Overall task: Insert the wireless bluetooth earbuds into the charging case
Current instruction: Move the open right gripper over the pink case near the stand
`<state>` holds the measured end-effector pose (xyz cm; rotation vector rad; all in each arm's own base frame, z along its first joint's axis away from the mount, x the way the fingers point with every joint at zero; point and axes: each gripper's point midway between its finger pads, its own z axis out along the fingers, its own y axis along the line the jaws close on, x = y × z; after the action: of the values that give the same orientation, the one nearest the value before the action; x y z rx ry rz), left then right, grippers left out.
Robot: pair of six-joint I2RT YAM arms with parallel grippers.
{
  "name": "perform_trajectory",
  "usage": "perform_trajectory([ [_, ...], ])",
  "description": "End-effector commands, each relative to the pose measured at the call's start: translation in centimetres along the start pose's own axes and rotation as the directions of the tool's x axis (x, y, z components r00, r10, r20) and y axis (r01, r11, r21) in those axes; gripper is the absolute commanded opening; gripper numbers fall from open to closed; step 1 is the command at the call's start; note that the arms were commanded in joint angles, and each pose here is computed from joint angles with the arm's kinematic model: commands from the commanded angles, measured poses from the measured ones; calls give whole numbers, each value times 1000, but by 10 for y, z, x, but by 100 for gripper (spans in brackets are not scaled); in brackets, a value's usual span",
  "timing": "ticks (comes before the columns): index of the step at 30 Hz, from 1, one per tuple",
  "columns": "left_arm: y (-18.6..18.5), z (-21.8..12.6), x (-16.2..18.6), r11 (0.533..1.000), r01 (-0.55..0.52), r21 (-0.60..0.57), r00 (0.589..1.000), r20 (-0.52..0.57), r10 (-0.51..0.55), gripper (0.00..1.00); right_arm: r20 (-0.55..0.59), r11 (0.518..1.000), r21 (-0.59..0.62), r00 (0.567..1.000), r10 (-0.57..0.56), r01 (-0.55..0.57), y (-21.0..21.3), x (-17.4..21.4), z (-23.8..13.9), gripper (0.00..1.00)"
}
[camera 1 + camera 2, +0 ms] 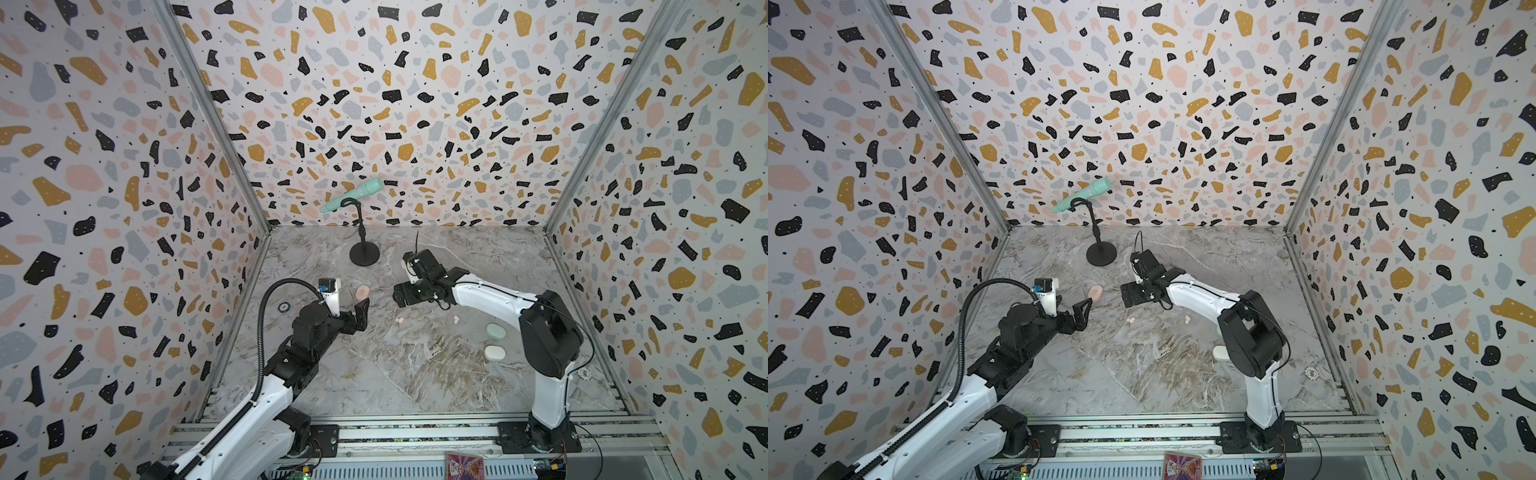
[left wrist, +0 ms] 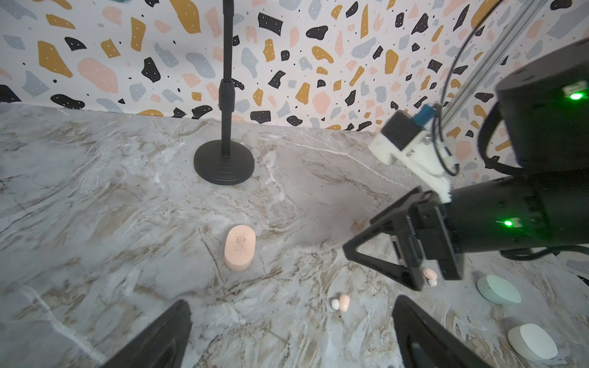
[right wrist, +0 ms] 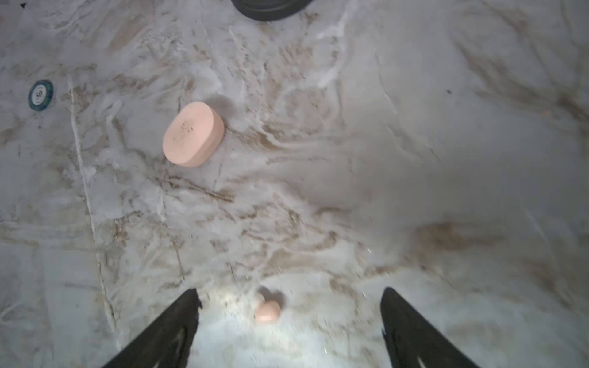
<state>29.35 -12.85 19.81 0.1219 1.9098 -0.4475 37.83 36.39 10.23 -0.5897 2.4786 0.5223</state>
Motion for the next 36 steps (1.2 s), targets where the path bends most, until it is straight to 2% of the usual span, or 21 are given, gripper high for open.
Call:
perform_trajectory([
  [1,3,-3,0,1000,16,-17,1000,9,-15,100,86,997,-50,995,-57,62,22,-39,8,90],
  [10,13,-4,13,997,55,-59,998,-15,-56,100,120,989,-97,988,-98,110,53,-81,70,91],
  [16,25,-3,29,988,100,-121,993,-48,-106,100,117,984,-126,987,-108,123,66,-89,97,91],
  [21,35,4,40,980,126,-152,988,-65,-137,100,85,985,-126,990,-109,119,63,-79,111,90],
  [28,52,9,33,976,151,-156,988,-20,-156,100,39,991,-78,994,-102,104,52,-67,110,86],
  [36,56,18,32,980,131,-148,991,-9,-134,100,-35,999,26,998,-43,44,25,-39,82,83],
])
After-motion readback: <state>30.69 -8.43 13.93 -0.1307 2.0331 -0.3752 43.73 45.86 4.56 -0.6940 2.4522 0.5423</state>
